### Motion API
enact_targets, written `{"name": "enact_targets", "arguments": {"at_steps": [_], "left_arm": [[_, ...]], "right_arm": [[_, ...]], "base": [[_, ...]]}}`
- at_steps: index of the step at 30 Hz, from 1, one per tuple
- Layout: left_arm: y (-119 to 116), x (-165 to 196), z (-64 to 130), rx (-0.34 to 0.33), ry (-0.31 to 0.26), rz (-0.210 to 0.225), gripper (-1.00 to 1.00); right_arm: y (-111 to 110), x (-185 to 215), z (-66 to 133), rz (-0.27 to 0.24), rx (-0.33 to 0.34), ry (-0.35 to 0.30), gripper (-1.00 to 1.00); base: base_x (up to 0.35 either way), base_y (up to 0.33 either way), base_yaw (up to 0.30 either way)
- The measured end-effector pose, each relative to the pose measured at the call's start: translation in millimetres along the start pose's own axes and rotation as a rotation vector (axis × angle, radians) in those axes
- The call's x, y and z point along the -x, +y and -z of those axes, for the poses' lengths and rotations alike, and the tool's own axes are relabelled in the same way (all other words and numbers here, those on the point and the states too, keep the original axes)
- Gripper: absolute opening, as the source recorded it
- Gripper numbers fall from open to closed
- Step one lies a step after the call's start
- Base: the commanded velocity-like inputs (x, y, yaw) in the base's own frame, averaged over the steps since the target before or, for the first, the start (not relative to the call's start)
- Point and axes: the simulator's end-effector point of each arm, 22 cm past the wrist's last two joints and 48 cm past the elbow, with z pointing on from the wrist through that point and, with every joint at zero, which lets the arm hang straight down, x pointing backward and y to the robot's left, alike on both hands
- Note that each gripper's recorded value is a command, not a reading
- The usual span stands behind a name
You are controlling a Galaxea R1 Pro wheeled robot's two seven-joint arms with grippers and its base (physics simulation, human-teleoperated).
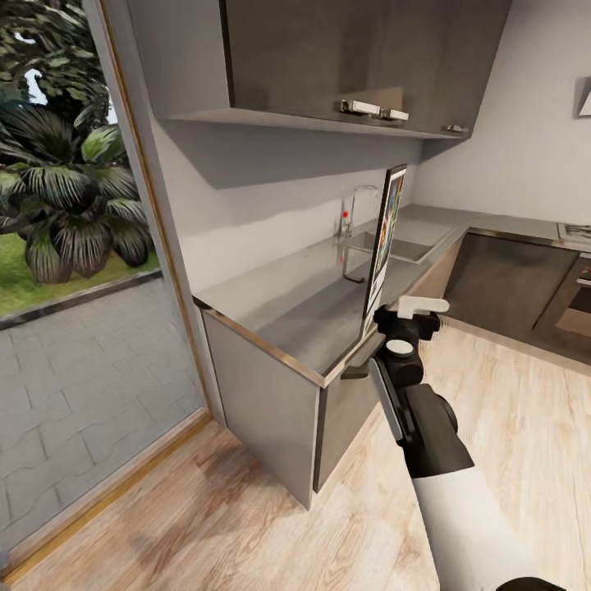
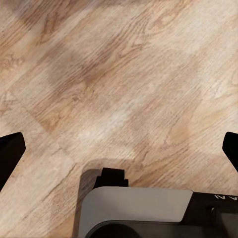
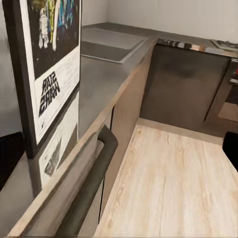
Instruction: Pick up the poster from the kitchen countertop and hang it on one of the wall nails in the kitchen.
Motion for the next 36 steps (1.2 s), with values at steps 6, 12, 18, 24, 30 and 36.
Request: {"name": "enact_targets", "arguments": {"at_steps": [6,12,18,24,30,36], "left_arm": [[0,0,0.0,0.0,0.0,0.0,1.0],[0,0,0.0,-0.001,-0.001,-0.001,1.0],[0,0,0.0,-0.001,-0.001,-0.001,1.0],[0,1,0.2,0.0,-0.002,0.0,1.0],[0,1,0.1,0.0,-0.002,0.0,1.0],[0,1,0.0,0.001,-0.003,0.001,1.0]], "right_arm": [[27,-3,7.5,-0.014,0.062,0.016,1.0],[53,-7,17.1,-0.01,0.125,0.027,1.0],[62,-13,19.3,-0.025,0.153,0.05,1.0],[65,-15,20.8,-0.04,0.167,0.062,1.0],[65,-16,20.8,-0.04,0.169,0.063,1.0],[76,-13,17.2,-0.013,0.182,0.061,1.0]], "base": [[0.0,0.0,0.0],[0.0,0.0,0.0],[0.0,0.0,0.0],[0.155,-0.055,0.0],[0.171,-0.075,0.0],[0.02,-0.009,0.0]]}}
